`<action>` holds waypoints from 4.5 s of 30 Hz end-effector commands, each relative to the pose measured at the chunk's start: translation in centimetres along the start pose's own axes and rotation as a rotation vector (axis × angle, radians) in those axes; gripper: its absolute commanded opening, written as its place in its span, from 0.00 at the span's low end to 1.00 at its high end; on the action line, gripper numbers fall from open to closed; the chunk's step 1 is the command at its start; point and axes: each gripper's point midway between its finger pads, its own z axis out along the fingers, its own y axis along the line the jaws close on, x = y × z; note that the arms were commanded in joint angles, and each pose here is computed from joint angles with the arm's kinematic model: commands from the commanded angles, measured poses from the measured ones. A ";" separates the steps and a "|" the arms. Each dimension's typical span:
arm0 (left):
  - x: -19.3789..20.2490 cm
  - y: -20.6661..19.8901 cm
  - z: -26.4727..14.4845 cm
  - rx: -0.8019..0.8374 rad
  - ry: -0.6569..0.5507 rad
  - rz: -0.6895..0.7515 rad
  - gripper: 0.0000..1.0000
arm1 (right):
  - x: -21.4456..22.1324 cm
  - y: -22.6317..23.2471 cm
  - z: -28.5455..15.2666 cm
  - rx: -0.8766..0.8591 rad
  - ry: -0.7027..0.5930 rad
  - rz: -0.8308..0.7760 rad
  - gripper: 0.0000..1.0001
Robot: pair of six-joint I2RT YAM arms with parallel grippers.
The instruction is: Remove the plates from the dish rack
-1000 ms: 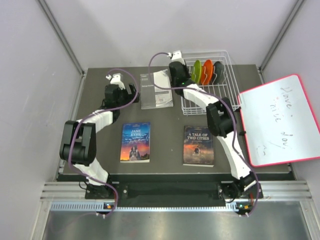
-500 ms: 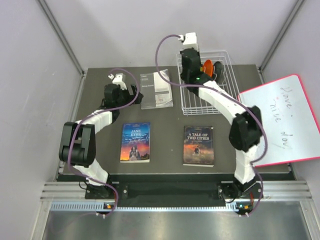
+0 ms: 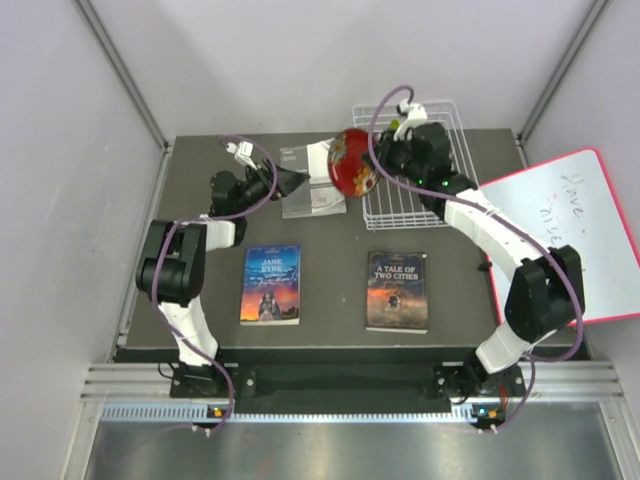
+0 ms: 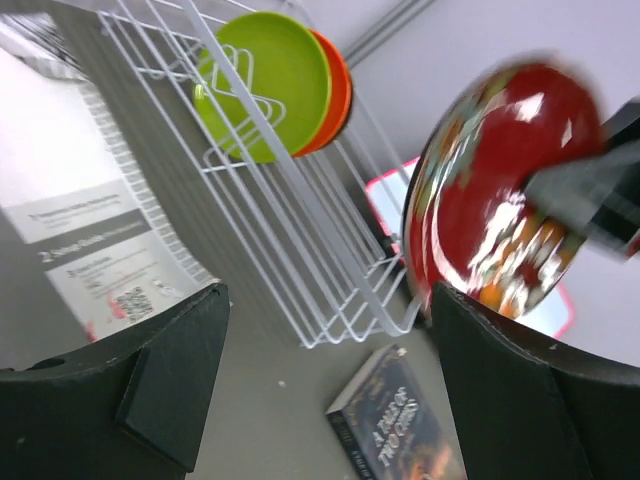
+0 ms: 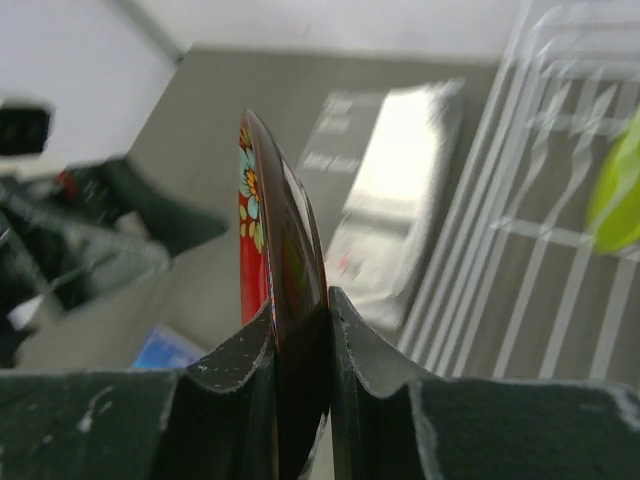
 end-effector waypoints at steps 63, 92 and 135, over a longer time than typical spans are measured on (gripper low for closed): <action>-8.2 18.2 -14.6 -0.623 -0.226 -0.082 0.00 | -1.5 -4.8 1.9 -0.125 -0.039 0.194 0.71; -3.8 22.7 -18.7 -0.919 -0.125 -0.139 0.86 | -1.4 -16.3 7.6 0.385 0.058 -0.029 0.72; -7.5 6.6 -10.9 -0.649 -0.157 0.160 0.95 | -0.4 -16.6 10.4 0.795 0.068 -0.423 0.00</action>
